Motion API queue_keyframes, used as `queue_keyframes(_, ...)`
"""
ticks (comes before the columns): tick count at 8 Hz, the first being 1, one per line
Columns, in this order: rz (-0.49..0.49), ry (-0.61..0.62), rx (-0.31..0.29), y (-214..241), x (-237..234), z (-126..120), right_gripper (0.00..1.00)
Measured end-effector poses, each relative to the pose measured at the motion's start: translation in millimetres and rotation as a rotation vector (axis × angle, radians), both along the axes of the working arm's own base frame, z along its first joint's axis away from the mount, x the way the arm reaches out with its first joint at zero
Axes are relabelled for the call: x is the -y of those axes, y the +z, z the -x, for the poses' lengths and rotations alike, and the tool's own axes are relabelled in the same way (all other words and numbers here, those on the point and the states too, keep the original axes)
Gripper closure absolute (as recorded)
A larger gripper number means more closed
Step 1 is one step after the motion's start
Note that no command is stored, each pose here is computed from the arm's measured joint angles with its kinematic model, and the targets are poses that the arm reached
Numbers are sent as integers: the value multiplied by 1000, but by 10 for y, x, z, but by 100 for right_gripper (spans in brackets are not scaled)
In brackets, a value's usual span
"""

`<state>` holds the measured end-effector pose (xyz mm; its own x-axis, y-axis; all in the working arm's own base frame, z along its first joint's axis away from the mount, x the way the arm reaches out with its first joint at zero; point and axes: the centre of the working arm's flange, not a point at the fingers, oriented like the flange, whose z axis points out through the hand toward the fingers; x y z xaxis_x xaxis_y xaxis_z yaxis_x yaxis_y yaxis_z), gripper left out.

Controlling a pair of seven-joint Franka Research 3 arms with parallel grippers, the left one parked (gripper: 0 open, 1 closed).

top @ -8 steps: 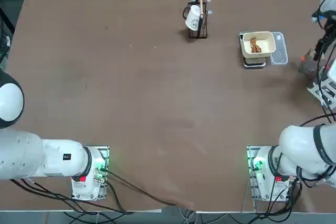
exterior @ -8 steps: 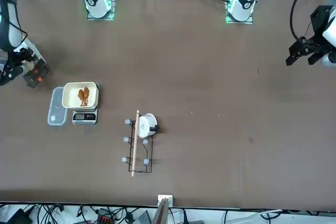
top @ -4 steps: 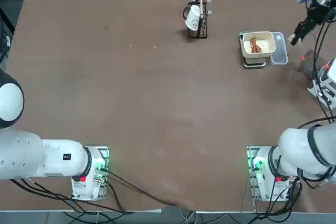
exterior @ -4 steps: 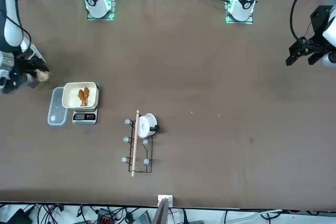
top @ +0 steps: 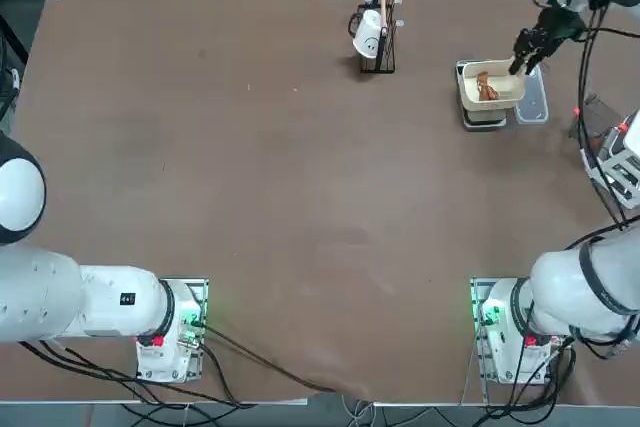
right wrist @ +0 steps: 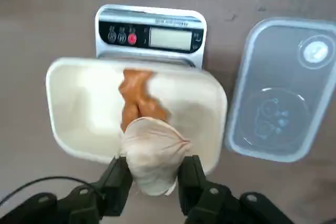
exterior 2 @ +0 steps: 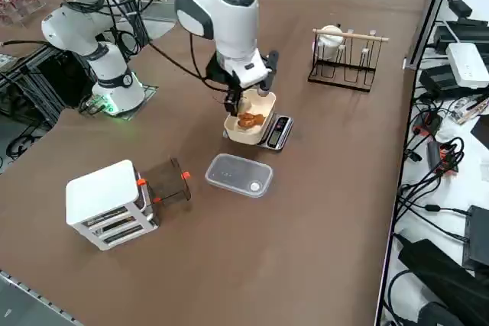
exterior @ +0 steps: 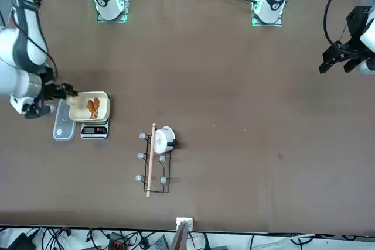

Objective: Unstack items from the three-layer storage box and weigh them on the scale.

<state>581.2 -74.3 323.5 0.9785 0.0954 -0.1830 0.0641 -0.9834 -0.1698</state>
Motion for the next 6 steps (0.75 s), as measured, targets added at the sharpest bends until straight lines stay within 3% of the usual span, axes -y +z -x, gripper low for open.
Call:
queue_keyframes(2,12,-54,-11,-182,-53,-48,33)
queue_keyframes(4,11,-59,-29,-159,-30,-37,1)
queue_keyframes(6,37,-24,-44,-13,32,-18,0)
